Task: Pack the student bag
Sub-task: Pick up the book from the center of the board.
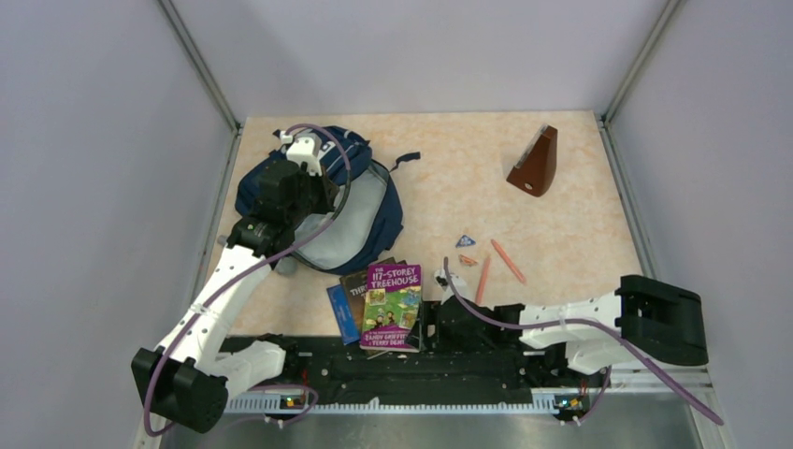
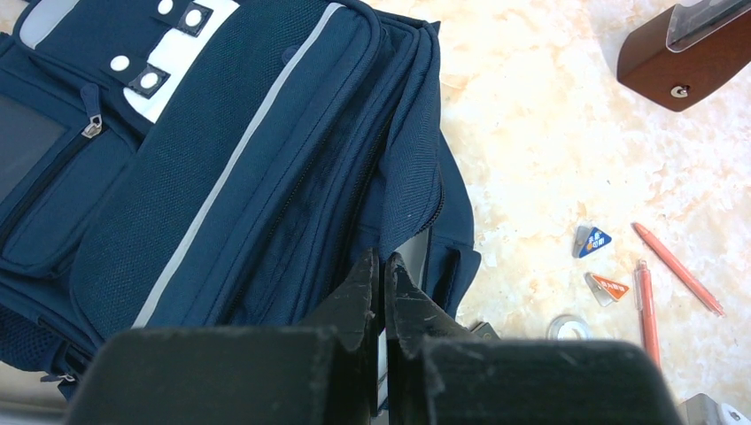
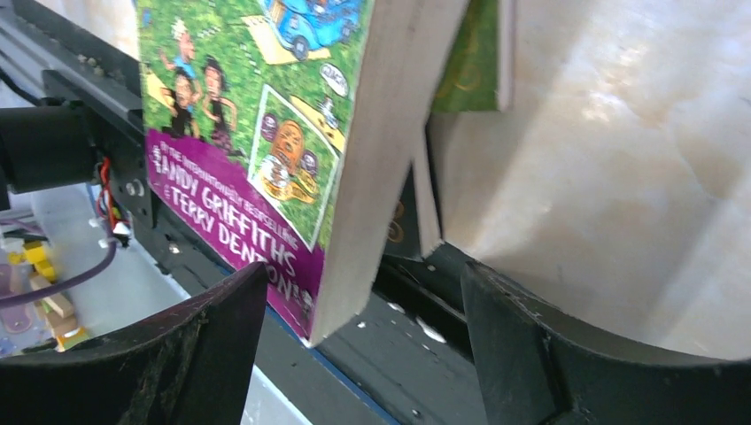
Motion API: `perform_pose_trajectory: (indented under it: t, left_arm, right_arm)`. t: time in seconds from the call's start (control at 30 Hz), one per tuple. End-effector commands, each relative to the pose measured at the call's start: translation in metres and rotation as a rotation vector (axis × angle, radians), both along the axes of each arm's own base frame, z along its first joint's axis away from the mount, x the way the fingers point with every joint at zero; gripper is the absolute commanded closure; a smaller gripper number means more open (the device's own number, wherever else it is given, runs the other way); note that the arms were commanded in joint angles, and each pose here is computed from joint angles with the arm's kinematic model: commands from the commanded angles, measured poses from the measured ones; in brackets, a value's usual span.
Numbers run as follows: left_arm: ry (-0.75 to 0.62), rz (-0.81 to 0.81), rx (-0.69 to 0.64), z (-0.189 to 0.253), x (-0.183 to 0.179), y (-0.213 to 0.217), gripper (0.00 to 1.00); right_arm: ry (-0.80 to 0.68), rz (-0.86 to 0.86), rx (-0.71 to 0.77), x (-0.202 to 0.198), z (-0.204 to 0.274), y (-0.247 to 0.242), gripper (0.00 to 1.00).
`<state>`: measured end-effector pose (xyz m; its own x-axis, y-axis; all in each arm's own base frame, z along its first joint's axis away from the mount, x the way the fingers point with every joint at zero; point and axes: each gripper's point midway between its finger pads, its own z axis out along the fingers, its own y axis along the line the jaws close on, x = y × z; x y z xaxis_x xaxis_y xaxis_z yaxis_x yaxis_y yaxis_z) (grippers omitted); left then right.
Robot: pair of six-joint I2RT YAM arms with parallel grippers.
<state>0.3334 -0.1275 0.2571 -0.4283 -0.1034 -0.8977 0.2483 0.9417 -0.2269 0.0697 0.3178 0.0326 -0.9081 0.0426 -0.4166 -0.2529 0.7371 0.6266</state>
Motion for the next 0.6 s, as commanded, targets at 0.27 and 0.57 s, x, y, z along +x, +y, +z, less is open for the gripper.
perform_pose_trajectory:
  t: [0.27, 0.57]
  left_arm:
    - [-0.133, -0.014, -0.061, 0.041, 0.003, -0.005, 1.0]
    - [-0.13, -0.026, -0.072, 0.041, 0.002, -0.007, 1.0]
  right_arm:
    - [0.033, -0.09, 0.134, -0.004, 0.013, -0.013, 0.21]
    - [0.082, -0.037, 0.22, -0.014, 0.014, 0.015, 0.27]
